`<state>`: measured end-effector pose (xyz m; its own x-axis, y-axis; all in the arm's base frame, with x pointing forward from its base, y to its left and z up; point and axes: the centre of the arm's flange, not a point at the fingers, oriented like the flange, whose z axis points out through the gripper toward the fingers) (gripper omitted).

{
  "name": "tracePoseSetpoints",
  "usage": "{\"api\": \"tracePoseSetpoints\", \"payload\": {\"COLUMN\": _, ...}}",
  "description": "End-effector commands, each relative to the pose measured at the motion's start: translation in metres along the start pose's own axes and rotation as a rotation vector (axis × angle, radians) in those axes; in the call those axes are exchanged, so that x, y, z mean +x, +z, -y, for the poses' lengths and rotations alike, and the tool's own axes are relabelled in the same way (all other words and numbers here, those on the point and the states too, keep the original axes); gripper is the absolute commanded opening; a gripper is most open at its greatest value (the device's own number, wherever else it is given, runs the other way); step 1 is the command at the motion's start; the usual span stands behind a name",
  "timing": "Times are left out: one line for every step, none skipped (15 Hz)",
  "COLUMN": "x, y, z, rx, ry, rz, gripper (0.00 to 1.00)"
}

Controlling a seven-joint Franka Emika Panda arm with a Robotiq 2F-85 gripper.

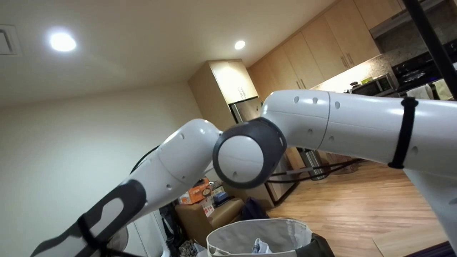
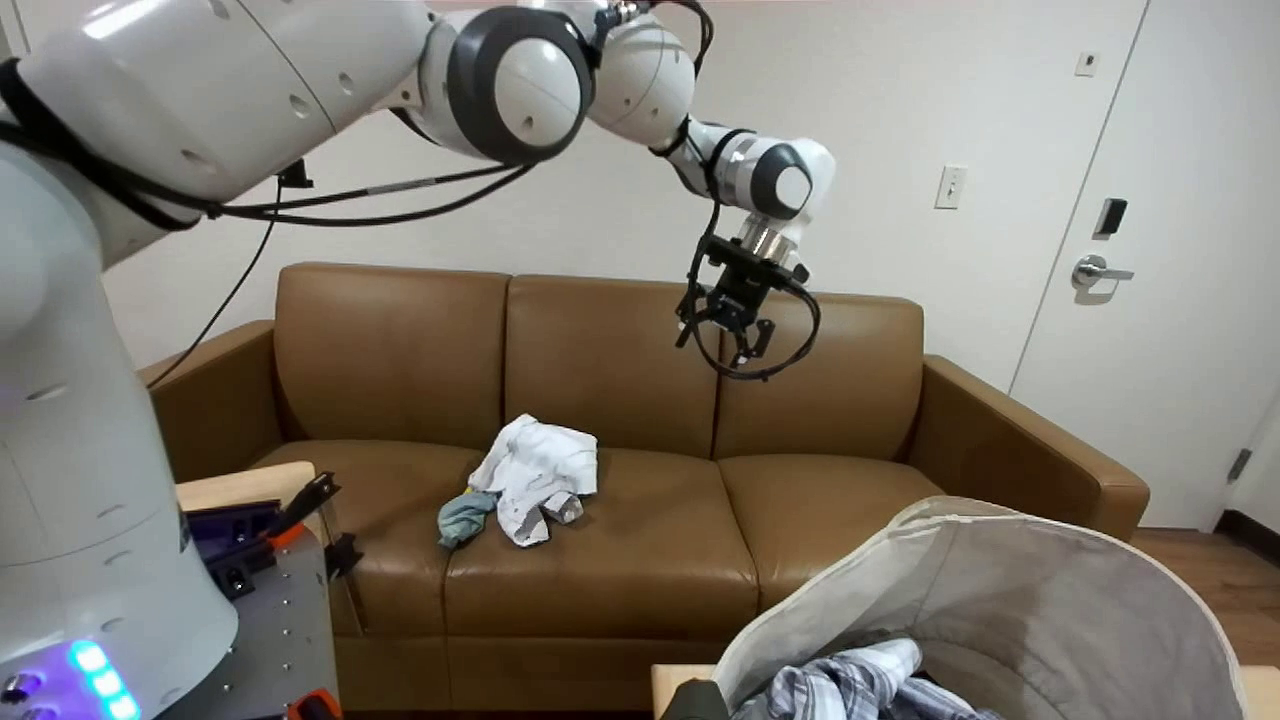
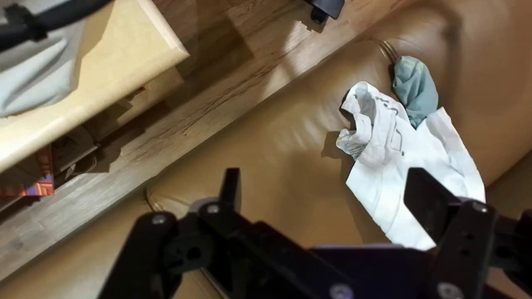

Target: Move all the clothes from the couch and put them in the carrier bag

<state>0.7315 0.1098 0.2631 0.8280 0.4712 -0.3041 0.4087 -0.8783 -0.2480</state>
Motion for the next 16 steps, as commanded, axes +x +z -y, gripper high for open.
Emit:
{"api": "tracePoseSetpoints", "payload": {"x": 0.081, "y": 0.035, "z": 0.020, "rx": -0.100, "ry": -0.158, "rz": 0.077, "gripper": 1.00}}
{"api": "tracePoseSetpoints", "payload": {"x": 0.092, "y": 0.050, "z": 0.029, "rx": -0.130, "ry": -0.198, "rz": 0.100, "gripper": 1.00}}
{"api": "tracePoseSetpoints", "payload": {"x": 0.096, "y": 0.060, "z": 0.035, "rx": -0.150, "ry": -0.249, "rz": 0.114, "gripper": 1.00}}
{"api": "tracePoseSetpoints", "payload": {"x": 0.090, "y": 0.061, "z": 0.033, "rx": -0.144, "ry": -0.314, "rz": 0.103, "gripper": 1.00}}
{"api": "tracePoseSetpoints", "payload": {"x": 0.081, "y": 0.055, "z": 0.026, "rx": -0.107, "ry": -0.367, "rz": 0.107, "gripper": 1.00}}
{"api": "tracePoseSetpoints", "payload": {"x": 0.061, "y": 0.032, "z": 0.010, "rx": -0.057, "ry": -0.365, "rz": 0.127, "gripper": 1.00}}
{"api": "tracePoseSetpoints", "payload": {"x": 0.055, "y": 0.082, "z": 0.046, "rx": -0.124, "ry": -0.313, "rz": 0.120, "gripper": 1.00}}
{"api": "tracePoseSetpoints", "payload": {"x": 0.048, "y": 0.071, "z": 0.036, "rx": -0.110, "ry": -0.331, "rz": 0.128, "gripper": 1.00}}
{"api": "tracePoseSetpoints", "payload": {"x": 0.041, "y": 0.059, "z": 0.024, "rx": -0.099, "ry": -0.339, "rz": 0.124, "gripper": 1.00}}
{"api": "tracePoseSetpoints", "payload": {"x": 0.039, "y": 0.055, "z": 0.015, "rx": -0.112, "ry": -0.321, "rz": 0.174, "gripper": 1.00}}
{"api": "tracePoseSetpoints", "payload": {"x": 0.042, "y": 0.061, "z": 0.016, "rx": -0.116, "ry": -0.355, "rz": 0.138, "gripper": 1.00}}
{"api": "tracePoseSetpoints", "payload": {"x": 0.050, "y": 0.073, "z": 0.021, "rx": -0.179, "ry": -0.407, "rz": 0.075, "gripper": 1.00}}
{"api": "tracePoseSetpoints", "payload": {"x": 0.061, "y": 0.083, "z": 0.031, "rx": -0.196, "ry": -0.422, "rz": 0.007, "gripper": 1.00}}
{"api": "tracePoseSetpoints", "payload": {"x": 0.075, "y": 0.099, "z": 0.046, "rx": -0.242, "ry": -0.428, "rz": -0.034, "gripper": 1.00}}
{"api": "tracePoseSetpoints", "payload": {"x": 0.088, "y": 0.116, "z": 0.060, "rx": -0.276, "ry": -0.444, "rz": -0.086, "gripper": 1.00}}
{"api": "tracePoseSetpoints", "payload": {"x": 0.101, "y": 0.135, "z": 0.080, "rx": -0.307, "ry": -0.464, "rz": -0.141, "gripper": 1.00}}
